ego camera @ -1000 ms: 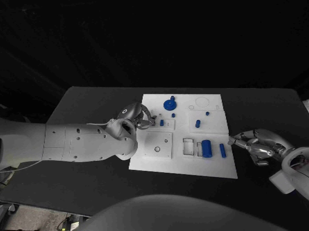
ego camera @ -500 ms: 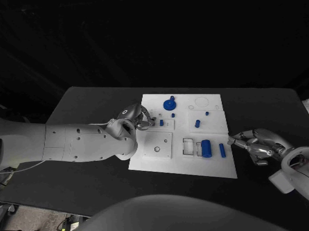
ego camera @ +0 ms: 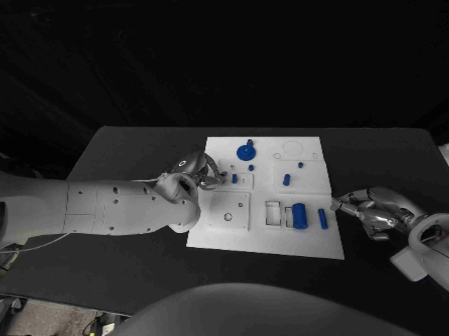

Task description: Assemble the parts on the task board

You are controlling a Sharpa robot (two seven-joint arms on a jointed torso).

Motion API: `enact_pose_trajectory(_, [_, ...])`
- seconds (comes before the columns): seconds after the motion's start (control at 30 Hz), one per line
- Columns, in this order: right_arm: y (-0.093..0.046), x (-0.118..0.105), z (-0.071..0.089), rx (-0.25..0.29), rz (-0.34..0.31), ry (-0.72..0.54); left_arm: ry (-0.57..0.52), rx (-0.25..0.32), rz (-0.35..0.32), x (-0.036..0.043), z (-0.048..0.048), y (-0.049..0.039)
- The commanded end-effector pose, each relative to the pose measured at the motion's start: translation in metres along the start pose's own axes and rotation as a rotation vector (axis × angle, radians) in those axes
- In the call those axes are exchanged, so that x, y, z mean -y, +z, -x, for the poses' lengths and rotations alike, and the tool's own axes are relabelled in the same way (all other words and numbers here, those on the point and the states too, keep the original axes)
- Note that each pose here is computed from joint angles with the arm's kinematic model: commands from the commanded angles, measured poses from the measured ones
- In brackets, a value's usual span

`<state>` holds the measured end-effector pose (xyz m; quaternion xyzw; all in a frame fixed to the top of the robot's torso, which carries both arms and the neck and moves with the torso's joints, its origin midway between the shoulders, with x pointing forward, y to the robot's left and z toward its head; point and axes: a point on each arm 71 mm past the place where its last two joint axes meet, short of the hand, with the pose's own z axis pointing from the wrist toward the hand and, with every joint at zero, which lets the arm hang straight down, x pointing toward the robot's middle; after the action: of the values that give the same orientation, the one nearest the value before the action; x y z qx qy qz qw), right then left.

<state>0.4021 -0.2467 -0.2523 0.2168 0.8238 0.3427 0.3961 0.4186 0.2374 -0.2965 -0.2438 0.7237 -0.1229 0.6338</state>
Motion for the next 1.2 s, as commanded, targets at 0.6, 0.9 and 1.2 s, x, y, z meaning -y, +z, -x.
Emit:
enact_pose_trajectory(0.6, [-0.0001, -0.0005, -0.0017, -0.009, 0.01, -0.005, 0.023, -0.004, -0.001, 0.0006, -0.0019, 0.0009])
enact_pose_trajectory(0.9, [-0.0002, 0.0, -0.0017, -0.01, 0.009, -0.004, 0.032, -0.018, 0.001, 0.0002, -0.0044, 0.0007])
enact_pose_trajectory(1.2, [0.0002, -0.0002, -0.0019, -0.01, 0.009, -0.005, 0.039, -0.028, 0.009, -0.0011, -0.0051, 0.0008])
